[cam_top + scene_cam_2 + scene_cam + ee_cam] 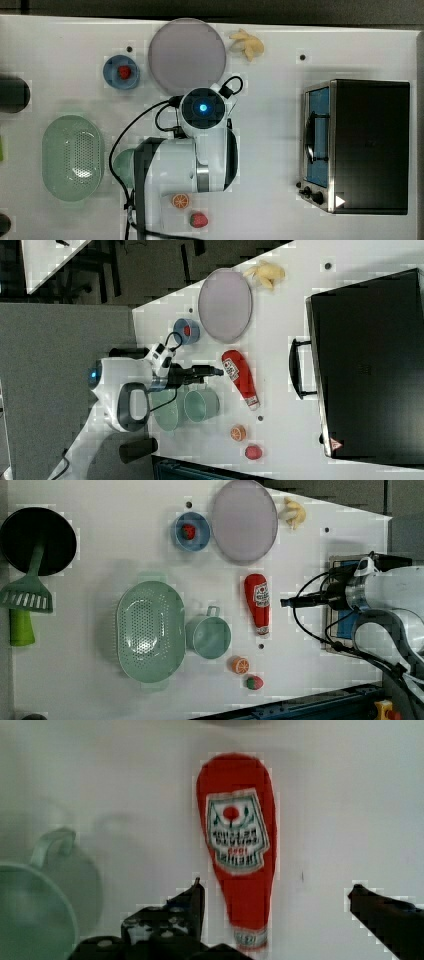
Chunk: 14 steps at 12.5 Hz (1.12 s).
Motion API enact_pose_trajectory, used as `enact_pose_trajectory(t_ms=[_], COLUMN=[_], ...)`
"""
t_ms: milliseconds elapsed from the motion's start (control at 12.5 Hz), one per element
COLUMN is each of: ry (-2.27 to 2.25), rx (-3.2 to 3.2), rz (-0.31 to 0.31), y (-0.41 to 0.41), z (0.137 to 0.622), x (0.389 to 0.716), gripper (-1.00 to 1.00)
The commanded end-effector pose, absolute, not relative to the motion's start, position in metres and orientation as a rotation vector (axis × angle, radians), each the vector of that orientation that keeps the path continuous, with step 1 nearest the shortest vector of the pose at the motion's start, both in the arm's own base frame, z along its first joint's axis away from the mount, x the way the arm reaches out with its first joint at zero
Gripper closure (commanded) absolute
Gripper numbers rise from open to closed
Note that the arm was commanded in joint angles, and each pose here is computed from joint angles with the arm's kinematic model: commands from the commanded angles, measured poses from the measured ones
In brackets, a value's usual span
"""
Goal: Pick Ketchup from the table and place it in strainer.
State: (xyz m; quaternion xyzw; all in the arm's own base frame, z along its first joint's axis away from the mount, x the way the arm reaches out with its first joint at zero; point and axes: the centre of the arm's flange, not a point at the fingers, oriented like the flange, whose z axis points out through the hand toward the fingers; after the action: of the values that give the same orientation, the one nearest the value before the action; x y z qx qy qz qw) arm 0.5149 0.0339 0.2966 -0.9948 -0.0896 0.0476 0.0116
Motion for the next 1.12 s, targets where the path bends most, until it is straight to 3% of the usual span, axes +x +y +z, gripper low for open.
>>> enact_pose_trajectory(t_ms=[80, 640, 960, 1040, 1120], ry=[-0.404, -0.395, -0.382, -0.383, -0.378], rx=[-3.074, -3.038, -3.032, -3.028, -3.027], rz=[0.073, 0.160, 0.111, 0.125, 0.135], y=[0.038, 0.041, 0.041, 0.042, 0.042], z=[0.279, 0.196, 0.161, 0.155, 0.152], x=[0.520, 0.515, 0.515, 0.513, 0.512], gripper=[-1.00, -1.00, -1.00, -0.93, -0.69])
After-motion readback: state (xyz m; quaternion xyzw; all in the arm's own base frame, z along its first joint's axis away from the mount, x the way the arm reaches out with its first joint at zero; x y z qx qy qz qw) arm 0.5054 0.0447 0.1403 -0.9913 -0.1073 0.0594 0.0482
